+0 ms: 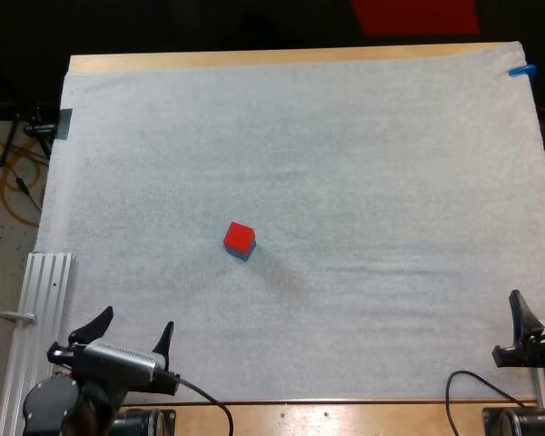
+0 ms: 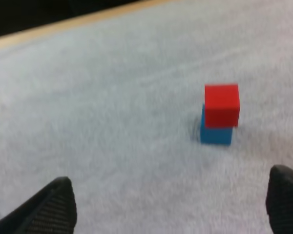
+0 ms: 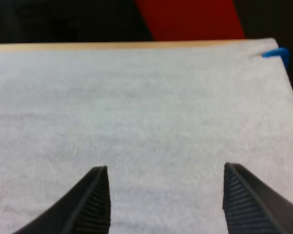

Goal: Stack red cube on blue cube

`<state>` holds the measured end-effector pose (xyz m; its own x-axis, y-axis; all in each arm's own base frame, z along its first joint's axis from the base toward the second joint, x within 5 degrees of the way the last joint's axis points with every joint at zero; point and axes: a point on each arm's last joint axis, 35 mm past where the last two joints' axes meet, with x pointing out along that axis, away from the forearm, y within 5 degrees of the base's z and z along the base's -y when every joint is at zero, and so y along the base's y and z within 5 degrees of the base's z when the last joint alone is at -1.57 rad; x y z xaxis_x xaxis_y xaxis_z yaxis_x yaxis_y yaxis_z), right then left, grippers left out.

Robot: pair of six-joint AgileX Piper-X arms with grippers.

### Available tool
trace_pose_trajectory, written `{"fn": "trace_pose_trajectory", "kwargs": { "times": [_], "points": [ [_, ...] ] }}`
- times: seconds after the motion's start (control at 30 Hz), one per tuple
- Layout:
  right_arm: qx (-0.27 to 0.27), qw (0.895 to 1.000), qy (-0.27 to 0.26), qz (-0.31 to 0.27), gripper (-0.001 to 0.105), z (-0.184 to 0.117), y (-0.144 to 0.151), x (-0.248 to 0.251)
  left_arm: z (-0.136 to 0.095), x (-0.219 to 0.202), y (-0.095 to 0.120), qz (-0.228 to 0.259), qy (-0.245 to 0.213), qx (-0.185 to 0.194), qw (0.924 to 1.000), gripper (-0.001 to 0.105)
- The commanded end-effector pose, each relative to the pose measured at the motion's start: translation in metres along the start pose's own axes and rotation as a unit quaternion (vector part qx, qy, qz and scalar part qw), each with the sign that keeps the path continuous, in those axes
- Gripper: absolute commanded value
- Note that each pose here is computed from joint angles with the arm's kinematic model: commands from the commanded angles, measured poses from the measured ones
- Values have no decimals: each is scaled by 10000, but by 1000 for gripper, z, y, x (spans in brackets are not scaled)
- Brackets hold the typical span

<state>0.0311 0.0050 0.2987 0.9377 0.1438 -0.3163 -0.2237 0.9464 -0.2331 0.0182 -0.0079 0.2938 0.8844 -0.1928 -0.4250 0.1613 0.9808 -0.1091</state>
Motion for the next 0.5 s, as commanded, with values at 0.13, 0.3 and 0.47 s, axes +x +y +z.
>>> {"fn": "trace_pose_trajectory", "kwargs": {
  "times": [0.13, 0.3, 0.47],
  "points": [
    [32, 9995, 294, 102, 51, -8, 2, 6, 2, 5, 2, 32, -52, -47, 10000, 76],
    [68, 9995, 304, 96, 51, -8, 2, 6, 2, 5, 1, 22, -39, -51, 10000, 76],
    [68, 9995, 304, 96, 51, -8, 2, 6, 2, 5, 1, 22, -47, -49, 10000, 76]
  ]
}}
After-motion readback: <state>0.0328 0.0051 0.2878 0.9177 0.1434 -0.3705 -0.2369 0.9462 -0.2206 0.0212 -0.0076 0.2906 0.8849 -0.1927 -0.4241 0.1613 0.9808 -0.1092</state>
